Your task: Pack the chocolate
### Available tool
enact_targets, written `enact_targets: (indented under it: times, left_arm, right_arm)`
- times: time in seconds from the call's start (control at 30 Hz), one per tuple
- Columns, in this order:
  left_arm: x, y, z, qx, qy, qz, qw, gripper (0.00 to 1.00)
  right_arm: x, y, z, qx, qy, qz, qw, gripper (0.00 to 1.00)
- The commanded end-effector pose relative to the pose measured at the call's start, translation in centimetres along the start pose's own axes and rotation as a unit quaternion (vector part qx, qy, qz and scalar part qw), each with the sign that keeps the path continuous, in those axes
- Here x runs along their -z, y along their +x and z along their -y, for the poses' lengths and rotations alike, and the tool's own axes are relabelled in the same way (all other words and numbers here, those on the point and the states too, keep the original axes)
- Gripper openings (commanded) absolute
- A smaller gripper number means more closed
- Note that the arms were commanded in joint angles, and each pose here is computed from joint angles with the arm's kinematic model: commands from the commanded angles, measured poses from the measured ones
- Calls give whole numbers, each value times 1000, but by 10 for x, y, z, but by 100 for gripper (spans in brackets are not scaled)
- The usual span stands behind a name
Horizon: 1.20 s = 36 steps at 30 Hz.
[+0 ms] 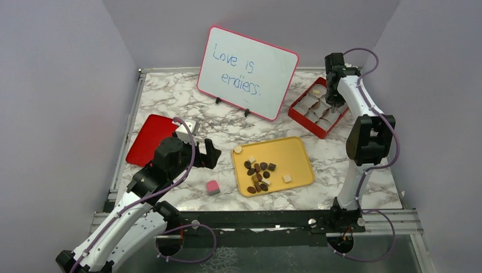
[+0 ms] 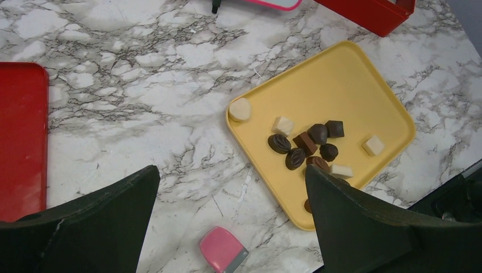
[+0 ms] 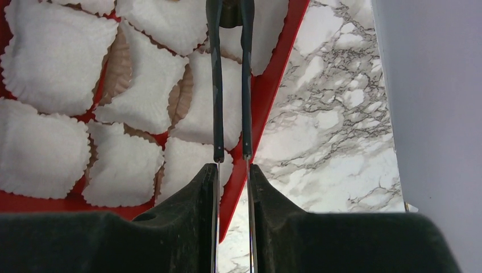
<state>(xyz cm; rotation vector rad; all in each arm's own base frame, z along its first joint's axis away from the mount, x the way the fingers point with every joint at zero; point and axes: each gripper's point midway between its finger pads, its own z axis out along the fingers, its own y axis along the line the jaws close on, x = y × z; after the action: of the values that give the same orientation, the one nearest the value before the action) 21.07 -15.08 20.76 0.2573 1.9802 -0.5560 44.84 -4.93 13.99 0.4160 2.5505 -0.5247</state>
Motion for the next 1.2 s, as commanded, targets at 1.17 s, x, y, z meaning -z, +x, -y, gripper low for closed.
enact_targets:
  times: [1.17]
  left_arm:
    - [-7,2,1,-9,-4,0,1000,99]
  right_arm:
    - [43,7,9,12,-33,10,999,37]
